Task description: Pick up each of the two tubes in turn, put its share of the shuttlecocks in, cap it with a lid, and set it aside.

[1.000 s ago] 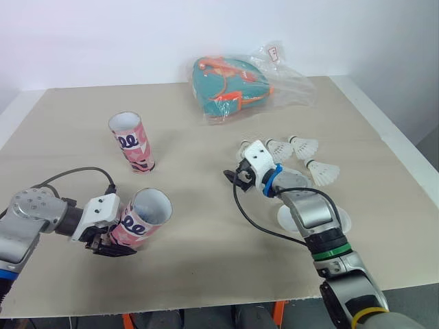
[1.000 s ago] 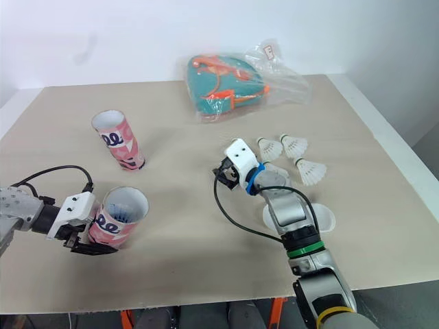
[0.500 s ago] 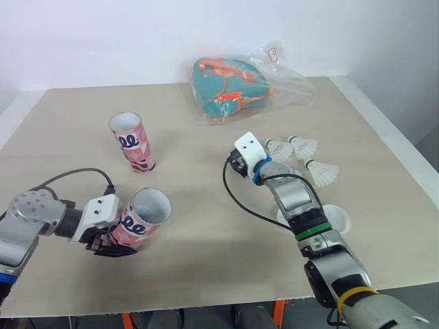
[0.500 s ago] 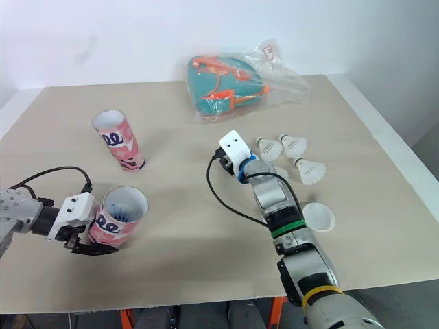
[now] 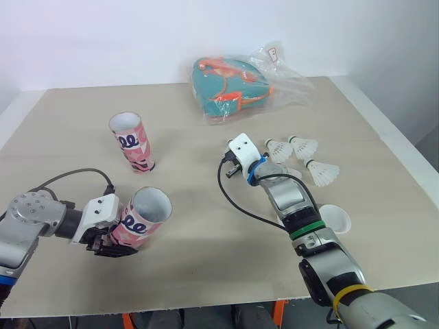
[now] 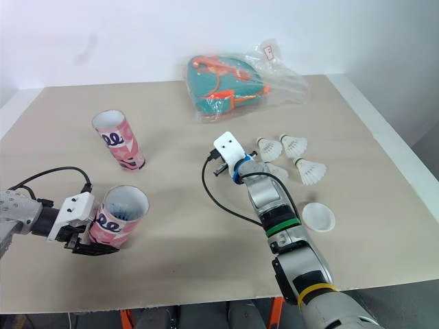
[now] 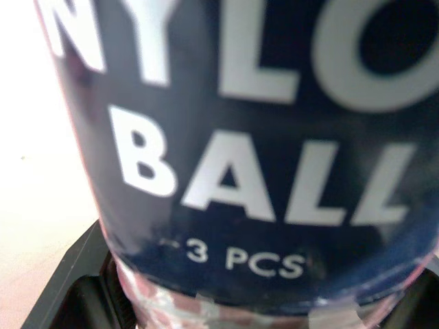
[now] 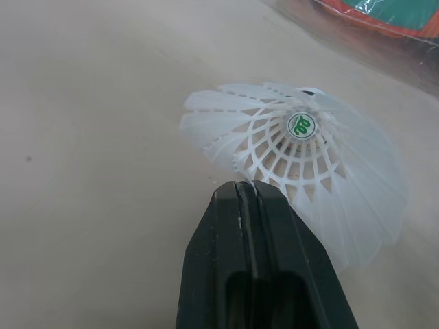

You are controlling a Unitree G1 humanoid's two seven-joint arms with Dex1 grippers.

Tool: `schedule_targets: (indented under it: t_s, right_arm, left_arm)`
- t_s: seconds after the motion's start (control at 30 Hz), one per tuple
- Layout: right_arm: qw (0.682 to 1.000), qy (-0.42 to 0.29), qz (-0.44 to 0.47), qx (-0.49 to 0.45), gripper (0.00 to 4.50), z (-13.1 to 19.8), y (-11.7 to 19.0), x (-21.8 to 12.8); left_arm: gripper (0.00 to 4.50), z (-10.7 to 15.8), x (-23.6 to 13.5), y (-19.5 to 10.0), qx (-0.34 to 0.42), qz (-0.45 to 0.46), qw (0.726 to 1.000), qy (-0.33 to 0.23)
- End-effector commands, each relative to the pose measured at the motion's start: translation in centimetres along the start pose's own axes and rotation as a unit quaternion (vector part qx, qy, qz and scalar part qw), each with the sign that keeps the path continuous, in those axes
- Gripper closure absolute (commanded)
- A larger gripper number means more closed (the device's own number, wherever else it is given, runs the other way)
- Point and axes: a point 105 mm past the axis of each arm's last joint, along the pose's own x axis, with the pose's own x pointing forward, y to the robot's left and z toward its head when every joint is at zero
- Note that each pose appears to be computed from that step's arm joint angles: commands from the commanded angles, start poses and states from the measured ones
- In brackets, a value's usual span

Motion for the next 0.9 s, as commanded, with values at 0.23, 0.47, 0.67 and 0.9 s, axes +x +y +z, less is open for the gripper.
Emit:
schedule_targets:
  t_s: [0.23, 0.47, 0.67, 0.9]
  right_arm:
    - [0.991, -0.107, 0.04, 0.062, 4.47, 4.4, -1.2, -1.7]
    - [0.958, -0.22, 0.177, 0.058, 4.47, 8.1, -0.7, -6.7]
    - [0.9, -0.289, 0.323, 0.05, 4.47, 11.0, 0.1, -12.8]
    - [0.821, -0.327, 0.467, 0.003, 4.47, 12.0, 2.3, -19.1]
  left_arm:
    - [1.11, 0.0, 1.6, -1.0, -0.004, -0.03, 1.0, -0.007]
    - [1.11, -0.1, 1.8, -1.1, -0.004, -0.032, 0.999, -0.007]
    - [1.11, -0.2, 1.8, -1.1, -0.004, -0.033, 0.999, -0.007]
    - [1.11, -0.4, 1.8, -1.2, -0.006, -0.034, 0.999, -0.006]
